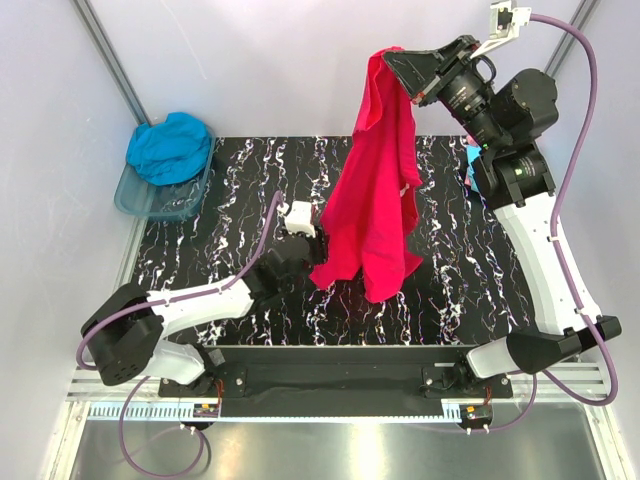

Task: Fold and stack the t-shirts
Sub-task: Flatten the tshirt out

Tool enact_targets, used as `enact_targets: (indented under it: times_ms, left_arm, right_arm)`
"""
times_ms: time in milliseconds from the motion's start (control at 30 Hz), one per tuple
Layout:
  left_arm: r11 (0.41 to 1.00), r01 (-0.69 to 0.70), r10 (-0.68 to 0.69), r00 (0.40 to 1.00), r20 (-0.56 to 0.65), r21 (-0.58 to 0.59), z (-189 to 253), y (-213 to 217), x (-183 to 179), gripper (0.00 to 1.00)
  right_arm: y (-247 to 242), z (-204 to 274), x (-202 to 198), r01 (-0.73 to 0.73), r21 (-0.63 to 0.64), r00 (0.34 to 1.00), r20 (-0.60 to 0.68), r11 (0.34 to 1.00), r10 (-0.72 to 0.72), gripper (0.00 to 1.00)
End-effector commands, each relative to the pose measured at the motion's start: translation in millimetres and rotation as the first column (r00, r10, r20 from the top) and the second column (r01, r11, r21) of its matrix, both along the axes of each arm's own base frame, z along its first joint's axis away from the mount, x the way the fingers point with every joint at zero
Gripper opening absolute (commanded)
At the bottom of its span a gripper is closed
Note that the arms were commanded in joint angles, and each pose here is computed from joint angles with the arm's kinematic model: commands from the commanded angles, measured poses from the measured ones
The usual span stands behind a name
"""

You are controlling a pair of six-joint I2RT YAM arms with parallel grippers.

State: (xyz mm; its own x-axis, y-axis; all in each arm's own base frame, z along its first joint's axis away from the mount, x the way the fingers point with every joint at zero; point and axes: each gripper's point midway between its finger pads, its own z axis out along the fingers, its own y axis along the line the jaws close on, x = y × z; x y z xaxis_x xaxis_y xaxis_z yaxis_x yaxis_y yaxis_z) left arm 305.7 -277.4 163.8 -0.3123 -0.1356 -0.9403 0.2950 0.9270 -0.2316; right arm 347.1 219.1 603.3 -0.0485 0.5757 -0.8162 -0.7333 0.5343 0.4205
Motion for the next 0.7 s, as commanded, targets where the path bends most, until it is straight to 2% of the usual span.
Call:
enact_targets:
  times_ms: [0, 267, 667]
  left_arm:
    - [0.999, -0.015, 0.016, 1.0, 0.027, -0.029, 10, 1, 1, 0.46]
    - [0.998, -0.066, 0.067, 0.997, 0.028, -0.013, 4, 19, -2, 0.45]
    - [0.994, -0.107, 0.107, 0.994, -0.015, 0.013, -33, 33, -8, 0.45]
  right_arm:
    - [-16, 41, -26, 0.026, 0.057, 0.991, 0.129, 0.998, -0.033, 0.0]
    - [-25, 55, -30, 0.04, 0.063, 0.988, 0.148, 0.997, -0.049, 0.0]
    - [-32, 70, -44, 0.034, 0.082, 0.983, 0.178, 0.996, -0.048, 0.0]
